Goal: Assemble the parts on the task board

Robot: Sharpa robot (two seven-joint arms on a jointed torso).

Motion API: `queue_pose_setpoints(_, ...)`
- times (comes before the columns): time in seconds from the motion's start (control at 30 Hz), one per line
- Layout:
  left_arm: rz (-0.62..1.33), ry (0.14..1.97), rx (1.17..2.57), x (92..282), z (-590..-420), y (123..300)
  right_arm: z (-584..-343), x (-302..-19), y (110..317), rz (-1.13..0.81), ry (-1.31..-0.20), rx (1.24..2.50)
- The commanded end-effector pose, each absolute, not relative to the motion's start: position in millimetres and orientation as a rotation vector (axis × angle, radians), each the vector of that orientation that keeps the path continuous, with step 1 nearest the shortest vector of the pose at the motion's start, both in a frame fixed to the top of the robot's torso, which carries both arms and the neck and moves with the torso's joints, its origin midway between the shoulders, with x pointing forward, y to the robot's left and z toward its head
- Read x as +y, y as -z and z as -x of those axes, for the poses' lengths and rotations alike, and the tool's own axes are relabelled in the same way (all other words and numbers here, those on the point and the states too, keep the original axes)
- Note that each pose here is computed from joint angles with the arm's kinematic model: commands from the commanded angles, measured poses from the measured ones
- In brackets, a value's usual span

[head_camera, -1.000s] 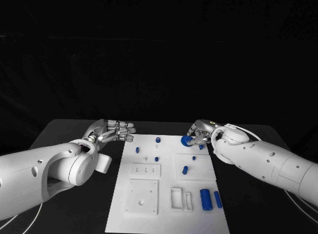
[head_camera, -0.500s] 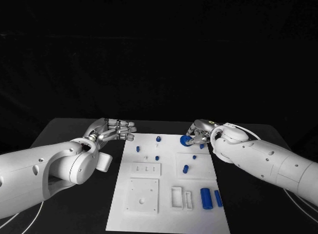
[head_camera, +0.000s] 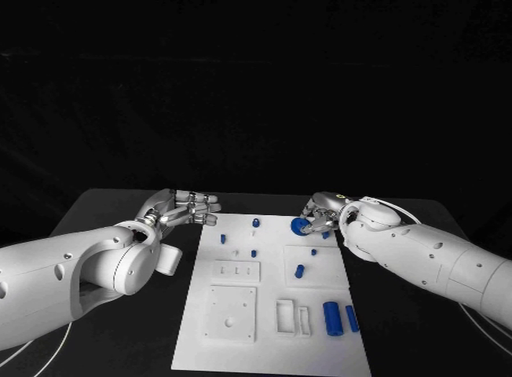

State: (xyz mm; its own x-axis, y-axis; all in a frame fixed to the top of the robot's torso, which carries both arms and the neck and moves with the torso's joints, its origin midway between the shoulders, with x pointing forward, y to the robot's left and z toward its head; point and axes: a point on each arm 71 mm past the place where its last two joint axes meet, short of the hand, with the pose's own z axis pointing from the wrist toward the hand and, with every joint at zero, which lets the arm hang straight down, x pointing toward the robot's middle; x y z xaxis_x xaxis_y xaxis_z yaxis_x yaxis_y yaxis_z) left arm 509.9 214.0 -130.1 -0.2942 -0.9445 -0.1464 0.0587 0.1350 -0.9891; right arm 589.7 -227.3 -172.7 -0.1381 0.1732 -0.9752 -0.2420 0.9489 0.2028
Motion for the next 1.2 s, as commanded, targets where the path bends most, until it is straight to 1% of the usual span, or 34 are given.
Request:
queue_pose_setpoints(0.03,0.900,1.351,1.470,210.7,-509.4,128.5,-586.6,-224.6,180.8,0.101,-0.316,1.701)
queue_pose_setpoints(0.33,0.899,1.351,1.470,210.8,-509.2,128.5,-581.8,-211.4,173.3,0.130,-0.321,1.622)
queue_pose_setpoints(0.63,0.898,1.348,1.467,212.3,-509.1,128.4,-570.9,-196.8,157.9,0.133,-0.347,1.502)
queue_pose_setpoints(0.77,0.897,1.346,1.466,212.9,-509.0,128.3,-564.6,-189.3,151.9,0.145,-0.366,1.467)
queue_pose_setpoints(1.0,0.896,1.346,1.465,213.1,-508.6,128.1,-553.7,-165.1,143.5,0.188,-0.407,1.421)
queue_pose_setpoints(1.2,0.894,1.348,1.467,212.0,-508.5,128.1,-549.7,-141.2,144.3,0.231,-0.428,1.408)
